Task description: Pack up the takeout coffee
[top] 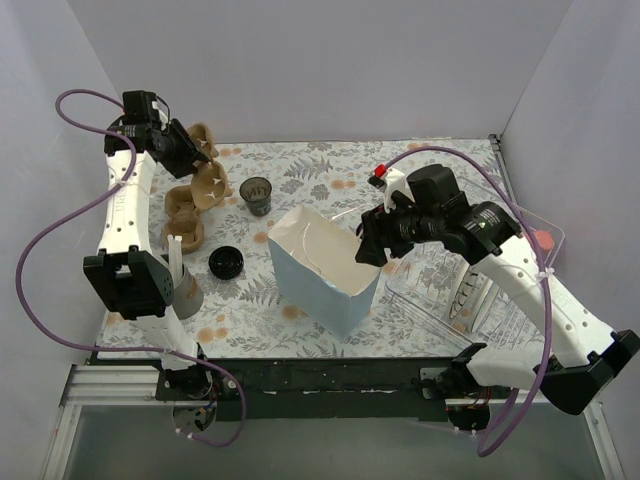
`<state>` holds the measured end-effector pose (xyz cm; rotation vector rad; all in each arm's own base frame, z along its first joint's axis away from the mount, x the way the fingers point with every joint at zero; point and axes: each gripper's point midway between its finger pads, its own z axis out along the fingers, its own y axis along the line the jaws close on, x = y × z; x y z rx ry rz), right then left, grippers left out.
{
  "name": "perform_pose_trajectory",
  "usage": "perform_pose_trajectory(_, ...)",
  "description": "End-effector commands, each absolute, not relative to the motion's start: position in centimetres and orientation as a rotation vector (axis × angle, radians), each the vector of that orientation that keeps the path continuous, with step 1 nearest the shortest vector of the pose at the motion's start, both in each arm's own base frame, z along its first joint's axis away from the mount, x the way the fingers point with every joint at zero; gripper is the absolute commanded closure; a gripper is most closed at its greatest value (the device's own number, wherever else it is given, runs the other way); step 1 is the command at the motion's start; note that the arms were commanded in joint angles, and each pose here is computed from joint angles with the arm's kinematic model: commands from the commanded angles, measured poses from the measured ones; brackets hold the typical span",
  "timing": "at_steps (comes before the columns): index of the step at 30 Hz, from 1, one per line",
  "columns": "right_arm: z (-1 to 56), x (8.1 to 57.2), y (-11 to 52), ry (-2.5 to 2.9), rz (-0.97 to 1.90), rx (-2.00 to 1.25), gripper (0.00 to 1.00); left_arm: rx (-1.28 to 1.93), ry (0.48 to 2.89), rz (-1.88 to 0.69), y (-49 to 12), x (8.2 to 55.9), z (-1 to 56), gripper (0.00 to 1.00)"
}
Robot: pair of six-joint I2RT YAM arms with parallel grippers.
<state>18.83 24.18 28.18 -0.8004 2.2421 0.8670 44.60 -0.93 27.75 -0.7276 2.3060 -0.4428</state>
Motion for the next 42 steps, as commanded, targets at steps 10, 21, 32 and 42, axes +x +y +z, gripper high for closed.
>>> perform_pose_trajectory(10,27.1,21.0,25.2,2.289,0.765,-0.662,0.51,-0.678,2.314,-0.567,-3.0,40.9,30.4,0.66)
perform_pose_trajectory(21,29.3,23.0,28.7,2.320,0.828,-0.334,0.99,-0.633,2.263,-0.573,-3.0,41.9,33.9,0.66)
perform_pose_trajectory(32,30.4,25.1,31.5,2.308,0.662,-0.077,0.99,-0.612,2.240,-0.584,-3.1,42.2,34.9,0.66)
perform_pose_trajectory(42,28.3,24.2,31.2,2.337,0.445,0.108,0.99,-0.599,2.214,-0.603,-3.4,40.9,36.3,0.67)
